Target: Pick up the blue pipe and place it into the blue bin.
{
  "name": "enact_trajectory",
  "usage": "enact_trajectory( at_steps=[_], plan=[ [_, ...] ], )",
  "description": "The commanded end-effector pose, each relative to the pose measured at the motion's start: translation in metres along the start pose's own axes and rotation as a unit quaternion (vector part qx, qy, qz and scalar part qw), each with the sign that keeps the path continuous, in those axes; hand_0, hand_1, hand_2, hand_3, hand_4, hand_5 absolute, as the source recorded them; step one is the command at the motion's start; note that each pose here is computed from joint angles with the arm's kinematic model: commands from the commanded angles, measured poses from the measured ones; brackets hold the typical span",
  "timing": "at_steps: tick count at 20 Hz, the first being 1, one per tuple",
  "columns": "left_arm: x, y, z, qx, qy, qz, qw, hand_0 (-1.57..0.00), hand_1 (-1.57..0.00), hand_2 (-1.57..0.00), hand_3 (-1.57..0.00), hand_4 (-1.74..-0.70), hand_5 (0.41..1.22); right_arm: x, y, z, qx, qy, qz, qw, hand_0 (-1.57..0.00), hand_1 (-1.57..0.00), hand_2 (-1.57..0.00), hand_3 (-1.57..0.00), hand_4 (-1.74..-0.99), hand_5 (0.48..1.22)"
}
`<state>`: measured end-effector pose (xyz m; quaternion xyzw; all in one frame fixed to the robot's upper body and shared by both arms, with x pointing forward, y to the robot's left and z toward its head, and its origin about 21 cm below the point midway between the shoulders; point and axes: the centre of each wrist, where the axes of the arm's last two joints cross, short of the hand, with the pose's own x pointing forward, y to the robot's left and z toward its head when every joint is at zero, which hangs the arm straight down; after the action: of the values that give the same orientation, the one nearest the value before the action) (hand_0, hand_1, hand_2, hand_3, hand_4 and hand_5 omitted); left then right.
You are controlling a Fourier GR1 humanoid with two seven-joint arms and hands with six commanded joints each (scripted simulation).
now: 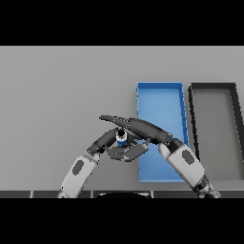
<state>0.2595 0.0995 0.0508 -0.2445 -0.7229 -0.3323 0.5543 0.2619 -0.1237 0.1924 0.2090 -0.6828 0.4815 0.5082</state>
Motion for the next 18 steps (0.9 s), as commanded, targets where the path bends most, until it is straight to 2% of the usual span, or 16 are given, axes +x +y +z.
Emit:
enact_trajectory(
  at_steps=[1, 2, 3, 6, 9, 11, 13, 15, 18],
  plan=[
    [-0.003, -0.001, -0.004, 0.0, 0.007, -0.001, 1.0, -1.57, -1.57, -1.57, -1.57, -1.47, 1.221, 0.0, 0.002, -0.007, 0.008, 0.005, 0.001, 1.0, -0.07, -0.11, -0.17, -0.04, -1.204, 0.497],
    [-0.004, 0.001, -0.001, -0.001, 0.006, 0.001, 1.0, -1.57, -1.57, -1.57, -1.57, -1.46, 1.221, -0.001, 0.001, -0.008, 0.013, 0.005, 0.004, 1.0, -0.17, -0.22, -0.26, -0.13, -1.233, 0.487],
    [-0.004, -0.001, -0.002, 0.002, 0.005, 0.007, 1.0, -1.57, -1.57, -1.57, -1.57, -1.52, 1.221, 0.002, 0.001, -0.014, 0.019, -0.002, 0.009, 1.0, -0.32, -0.36, -0.38, -0.24, -1.278, 0.485],
    [0.0, -0.001, 0.001, 0.005, 0.029, -0.007, 1.0, -1.57, -1.57, -1.57, -1.57, -1.62, 1.221, -0.004, 0.006, -0.022, 0.029, -0.015, 0.004, 0.999, -0.88, -0.88, -0.91, -0.76, -1.467, 0.518],
    [0.0, -0.001, -0.003, 0.003, 0.006, 0.014, 1.0, -1.57, -1.57, -1.57, -1.52, -1.68, 1.221, 0.0, 0.01, -0.027, 0.029, -0.022, -0.021, 0.999, -1.22, -1.22, -1.23, -1.02, -1.581, 0.65],
    [-0.004, -0.005, -0.002, 0.0, 0.0, 0.032, 0.999, -1.57, -1.57, -1.57, -1.5, -1.7, 1.221, -0.006, 0.01, -0.023, 0.033, -0.03, -0.038, 0.998, -1.34, -1.34, -1.35, -1.19, -1.628, 0.856],
    [-0.004, -0.002, -0.002, -0.002, -0.001, 0.034, 0.999, -1.57, -1.57, -1.57, -1.46, -1.71, 1.221, -0.005, 0.011, -0.024, 0.031, -0.032, -0.03, 0.999, -1.43, -1.43, -1.43, -1.3, -1.665, 0.987],
    [-0.002, -0.002, -0.001, -0.005, -0.006, 0.031, 1.0, -1.57, -1.57, -1.57, -1.44, -1.72, 1.221, -0.004, 0.016, -0.022, 0.031, -0.043, -0.021, 0.998, -1.48, -1.48, -1.48, -1.4, -1.692, 1.071],
    [0.0, -0.001, -0.003, -0.006, -0.004, 0.02, 1.0, -1.57, -1.57, -1.57, -1.43, -1.73, 1.221, -0.006, 0.02, -0.024, 0.027, -0.054, -0.029, 0.998, -1.52, -1.52, -1.53, -1.48, -1.716, 1.144]
  ],
)
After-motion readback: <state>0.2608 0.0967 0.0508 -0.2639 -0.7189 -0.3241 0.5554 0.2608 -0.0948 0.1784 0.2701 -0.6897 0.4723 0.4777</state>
